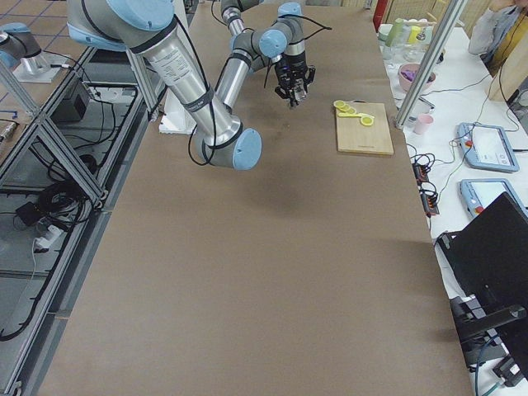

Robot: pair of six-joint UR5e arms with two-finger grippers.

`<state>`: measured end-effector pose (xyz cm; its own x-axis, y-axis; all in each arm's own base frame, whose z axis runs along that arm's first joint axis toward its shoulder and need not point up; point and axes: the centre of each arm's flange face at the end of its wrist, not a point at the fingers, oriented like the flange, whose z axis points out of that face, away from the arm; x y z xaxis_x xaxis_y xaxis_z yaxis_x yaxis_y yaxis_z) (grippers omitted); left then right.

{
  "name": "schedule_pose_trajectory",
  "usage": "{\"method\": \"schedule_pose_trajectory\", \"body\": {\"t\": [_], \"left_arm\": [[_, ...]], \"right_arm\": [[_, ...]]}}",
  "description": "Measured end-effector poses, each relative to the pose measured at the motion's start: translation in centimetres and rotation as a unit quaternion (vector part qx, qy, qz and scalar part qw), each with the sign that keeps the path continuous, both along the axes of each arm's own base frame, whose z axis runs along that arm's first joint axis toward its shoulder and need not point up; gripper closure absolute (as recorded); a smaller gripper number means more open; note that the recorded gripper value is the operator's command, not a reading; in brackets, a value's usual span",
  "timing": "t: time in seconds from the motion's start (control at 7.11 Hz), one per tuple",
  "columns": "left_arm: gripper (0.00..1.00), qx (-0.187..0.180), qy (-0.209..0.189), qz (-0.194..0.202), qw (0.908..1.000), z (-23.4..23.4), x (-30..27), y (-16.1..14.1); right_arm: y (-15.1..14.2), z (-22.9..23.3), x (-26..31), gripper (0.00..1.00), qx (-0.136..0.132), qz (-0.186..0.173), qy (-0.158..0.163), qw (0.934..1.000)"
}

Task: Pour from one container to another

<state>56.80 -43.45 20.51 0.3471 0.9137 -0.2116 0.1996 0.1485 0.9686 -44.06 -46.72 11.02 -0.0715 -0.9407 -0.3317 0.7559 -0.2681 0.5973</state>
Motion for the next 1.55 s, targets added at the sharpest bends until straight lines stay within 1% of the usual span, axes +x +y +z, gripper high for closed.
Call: {"method": "schedule_pose_trajectory", "body": {"t": [0.7, 1.55], "left_arm": [[1.00, 0.000, 0.001, 0.000, 1.0000, -0.07, -0.05, 0.01], [1.00, 0.000, 0.001, -0.001, 1.0000, -0.08, -0.06, 0.00]], "right_arm": [[0.58, -0.98, -0.54, 1.00, 0.005, 0.000, 0.009, 0.9999], [0.98, -1.09, -0.94, 1.00, 0.010, 0.001, 0.018, 0.9998]]}}
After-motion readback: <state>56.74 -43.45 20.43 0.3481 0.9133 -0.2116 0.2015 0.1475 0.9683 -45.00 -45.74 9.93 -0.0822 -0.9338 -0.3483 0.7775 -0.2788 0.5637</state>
